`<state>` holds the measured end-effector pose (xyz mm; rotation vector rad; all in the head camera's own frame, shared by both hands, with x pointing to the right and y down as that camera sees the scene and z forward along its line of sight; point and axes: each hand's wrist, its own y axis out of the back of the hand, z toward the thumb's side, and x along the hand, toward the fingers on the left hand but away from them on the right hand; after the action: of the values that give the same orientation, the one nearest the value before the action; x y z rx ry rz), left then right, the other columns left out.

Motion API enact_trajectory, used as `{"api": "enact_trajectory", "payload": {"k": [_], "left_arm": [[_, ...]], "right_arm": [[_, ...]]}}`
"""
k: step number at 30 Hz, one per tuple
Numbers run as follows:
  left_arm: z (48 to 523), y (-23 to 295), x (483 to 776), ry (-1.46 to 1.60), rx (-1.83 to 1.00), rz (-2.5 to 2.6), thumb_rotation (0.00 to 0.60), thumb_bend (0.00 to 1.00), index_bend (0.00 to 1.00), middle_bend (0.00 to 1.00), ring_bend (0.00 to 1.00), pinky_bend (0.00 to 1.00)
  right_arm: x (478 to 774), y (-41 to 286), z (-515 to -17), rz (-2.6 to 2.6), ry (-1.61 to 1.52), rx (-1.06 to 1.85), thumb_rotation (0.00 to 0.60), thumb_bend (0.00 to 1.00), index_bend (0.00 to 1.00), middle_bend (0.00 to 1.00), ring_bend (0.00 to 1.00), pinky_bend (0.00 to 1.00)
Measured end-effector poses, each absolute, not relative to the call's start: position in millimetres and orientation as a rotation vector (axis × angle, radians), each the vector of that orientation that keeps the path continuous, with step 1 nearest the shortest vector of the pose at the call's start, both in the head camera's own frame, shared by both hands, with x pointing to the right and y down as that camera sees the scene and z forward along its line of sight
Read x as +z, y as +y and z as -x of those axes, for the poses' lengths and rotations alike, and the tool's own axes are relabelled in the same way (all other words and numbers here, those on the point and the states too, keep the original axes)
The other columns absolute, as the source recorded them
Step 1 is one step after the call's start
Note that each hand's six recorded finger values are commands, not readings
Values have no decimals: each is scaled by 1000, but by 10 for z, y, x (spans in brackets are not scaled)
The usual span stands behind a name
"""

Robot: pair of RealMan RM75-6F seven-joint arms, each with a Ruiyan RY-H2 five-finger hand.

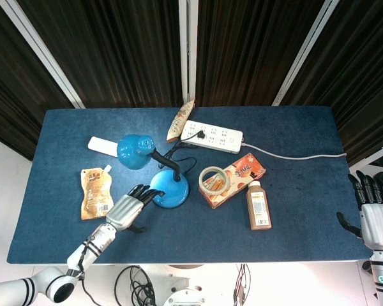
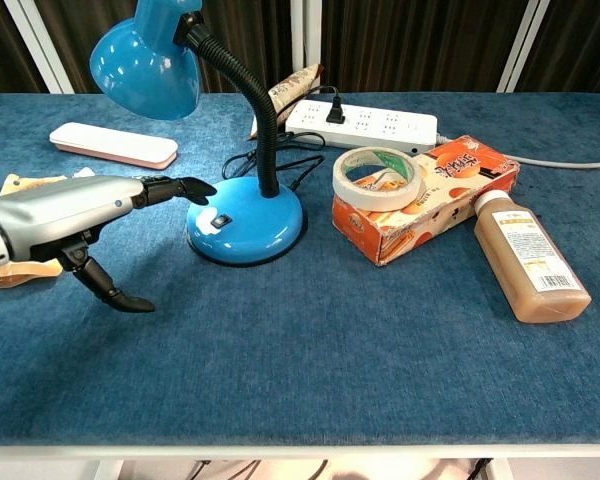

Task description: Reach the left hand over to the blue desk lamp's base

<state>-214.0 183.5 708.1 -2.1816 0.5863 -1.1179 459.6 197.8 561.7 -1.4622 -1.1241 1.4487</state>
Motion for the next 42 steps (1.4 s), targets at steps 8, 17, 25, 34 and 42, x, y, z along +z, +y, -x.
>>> {"api": "enact_trajectory", "payload": {"k": [8,17,25,34,42], "left_arm": [[2122,1869,7172,584,-1126,2180,600,128,28,104,0,15],[2042,1886,7196,572,-1102,2198,600,128,28,105,0,15],[2033,1861,7225,570,-1100,2196,600,128,28,105,0,15],[2011,1863,7268,558,-1106,2198,600,129,28,104,0,15],[2030,1824,7153,578,-1083,2181,600,127,28,89,0,15]], "right_arm": [[5636,1990,-4636,1465,-1128,1464,600,202,0,0,0,0],[5648,1996,-4667,1463,-1131,1474,600,202,0,0,0,0],[5666,2007,-4690,1471,-1128,1489,600,202,0,0,0,0],[5668,2006,-4703,1472,-1130,1490,600,203,0,0,0,0],[5643,1994,-4704,1467,-1139,1482,600,203,0,0,0,0]]}}
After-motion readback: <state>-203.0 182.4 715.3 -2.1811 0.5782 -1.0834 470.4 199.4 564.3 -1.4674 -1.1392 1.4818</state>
